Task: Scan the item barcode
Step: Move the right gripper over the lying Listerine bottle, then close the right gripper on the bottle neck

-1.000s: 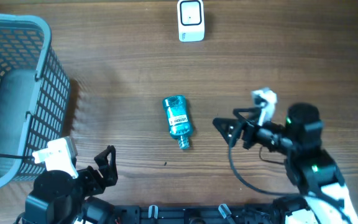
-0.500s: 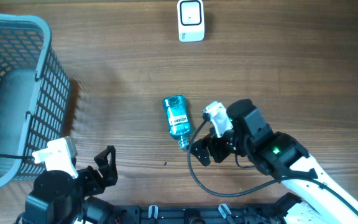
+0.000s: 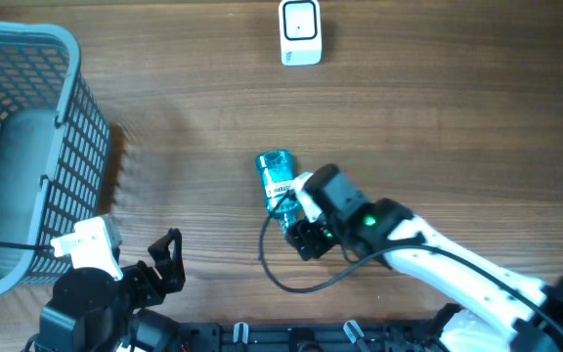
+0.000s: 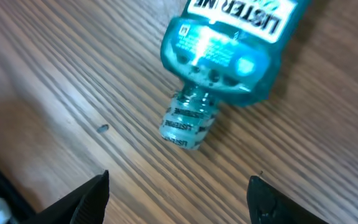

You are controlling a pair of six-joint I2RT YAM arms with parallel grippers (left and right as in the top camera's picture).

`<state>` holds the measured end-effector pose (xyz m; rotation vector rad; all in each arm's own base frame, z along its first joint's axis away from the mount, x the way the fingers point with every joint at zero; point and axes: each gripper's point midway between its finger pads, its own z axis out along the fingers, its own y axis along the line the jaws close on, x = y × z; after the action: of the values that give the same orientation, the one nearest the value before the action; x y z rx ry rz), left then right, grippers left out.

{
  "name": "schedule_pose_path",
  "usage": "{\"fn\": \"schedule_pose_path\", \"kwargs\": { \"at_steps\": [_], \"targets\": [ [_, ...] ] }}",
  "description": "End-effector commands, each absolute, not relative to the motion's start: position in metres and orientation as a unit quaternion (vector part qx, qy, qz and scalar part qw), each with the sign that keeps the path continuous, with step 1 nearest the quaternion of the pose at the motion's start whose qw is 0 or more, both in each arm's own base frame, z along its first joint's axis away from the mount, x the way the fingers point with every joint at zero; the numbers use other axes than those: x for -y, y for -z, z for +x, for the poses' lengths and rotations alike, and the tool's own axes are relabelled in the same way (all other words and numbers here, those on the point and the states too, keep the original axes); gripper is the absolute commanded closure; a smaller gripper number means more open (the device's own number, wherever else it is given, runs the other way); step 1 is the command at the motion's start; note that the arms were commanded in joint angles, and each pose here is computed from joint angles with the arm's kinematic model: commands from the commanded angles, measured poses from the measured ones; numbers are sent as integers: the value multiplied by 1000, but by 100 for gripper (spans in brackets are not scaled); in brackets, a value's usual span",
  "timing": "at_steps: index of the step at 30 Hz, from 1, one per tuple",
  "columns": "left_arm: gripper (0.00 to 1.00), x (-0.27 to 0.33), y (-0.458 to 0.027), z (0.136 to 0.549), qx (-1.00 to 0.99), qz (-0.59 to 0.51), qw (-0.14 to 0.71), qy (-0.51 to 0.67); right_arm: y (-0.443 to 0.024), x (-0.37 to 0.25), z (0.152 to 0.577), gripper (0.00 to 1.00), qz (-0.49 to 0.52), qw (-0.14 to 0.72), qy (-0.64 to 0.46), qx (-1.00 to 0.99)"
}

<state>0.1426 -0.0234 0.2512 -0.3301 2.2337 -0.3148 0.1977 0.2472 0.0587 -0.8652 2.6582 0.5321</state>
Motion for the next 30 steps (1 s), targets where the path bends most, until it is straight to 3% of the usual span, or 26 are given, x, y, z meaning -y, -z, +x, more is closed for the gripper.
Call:
{"fn": "schedule_pose_path", "kwargs": {
  "at_steps": [1, 30],
  "targets": [
    [0, 21, -254, 143, -887, -134, 424, 120, -63, -254, 218, 29, -293, 173, -140, -930],
    [0, 21, -254, 143, -888, -134, 424, 120, 0, -272, 236, 42, -254, 172, -93, -947]
  ]
}}
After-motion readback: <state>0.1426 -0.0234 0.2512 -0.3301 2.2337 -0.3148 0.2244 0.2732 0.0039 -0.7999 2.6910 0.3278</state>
